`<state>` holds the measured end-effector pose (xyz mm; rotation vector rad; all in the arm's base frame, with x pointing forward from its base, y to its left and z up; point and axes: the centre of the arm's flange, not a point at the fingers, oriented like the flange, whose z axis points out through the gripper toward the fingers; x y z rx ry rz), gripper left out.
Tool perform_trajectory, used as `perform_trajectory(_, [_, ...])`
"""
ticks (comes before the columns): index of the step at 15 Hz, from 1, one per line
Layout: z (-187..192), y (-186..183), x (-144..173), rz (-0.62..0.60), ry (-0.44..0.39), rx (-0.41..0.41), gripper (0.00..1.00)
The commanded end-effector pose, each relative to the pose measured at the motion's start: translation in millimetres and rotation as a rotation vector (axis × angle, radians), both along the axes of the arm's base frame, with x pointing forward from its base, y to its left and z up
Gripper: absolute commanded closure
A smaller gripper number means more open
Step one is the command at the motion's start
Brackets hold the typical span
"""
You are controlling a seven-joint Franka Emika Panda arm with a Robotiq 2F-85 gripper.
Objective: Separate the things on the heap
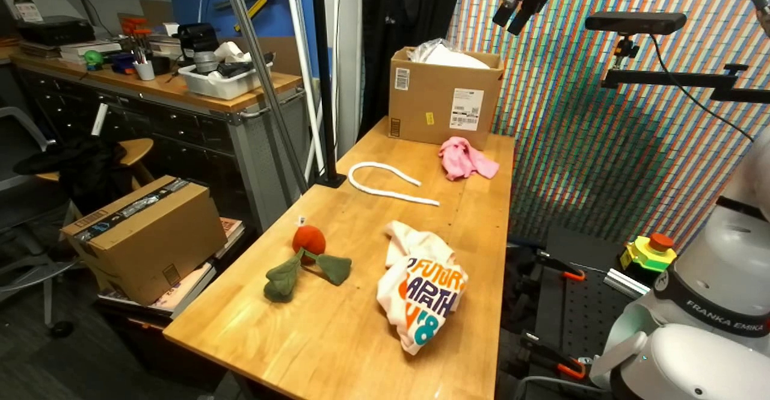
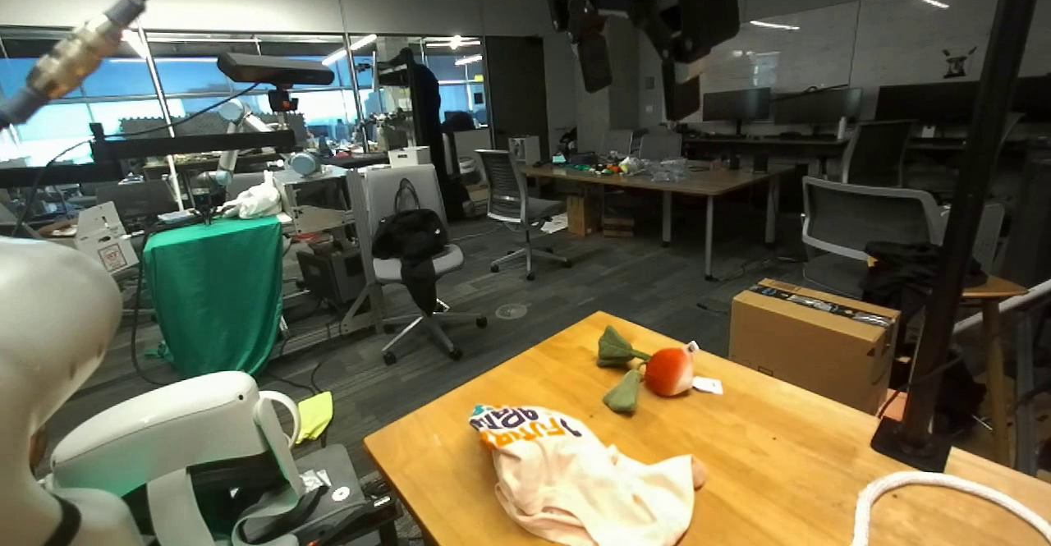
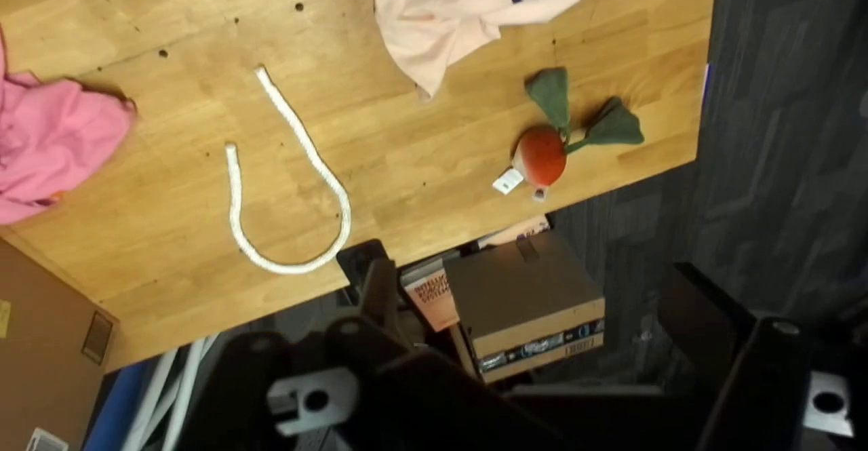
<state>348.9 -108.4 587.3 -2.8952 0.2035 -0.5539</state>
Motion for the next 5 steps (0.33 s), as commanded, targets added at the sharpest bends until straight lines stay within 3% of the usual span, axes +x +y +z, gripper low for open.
perform_trajectory(1, [-4.7,3.6,0.0,-0.011,-0.028,-0.009,0.00])
perform_trajectory(5, [-12.1,4.4,-0.2,-0.007,-0.022,-0.002,0.00])
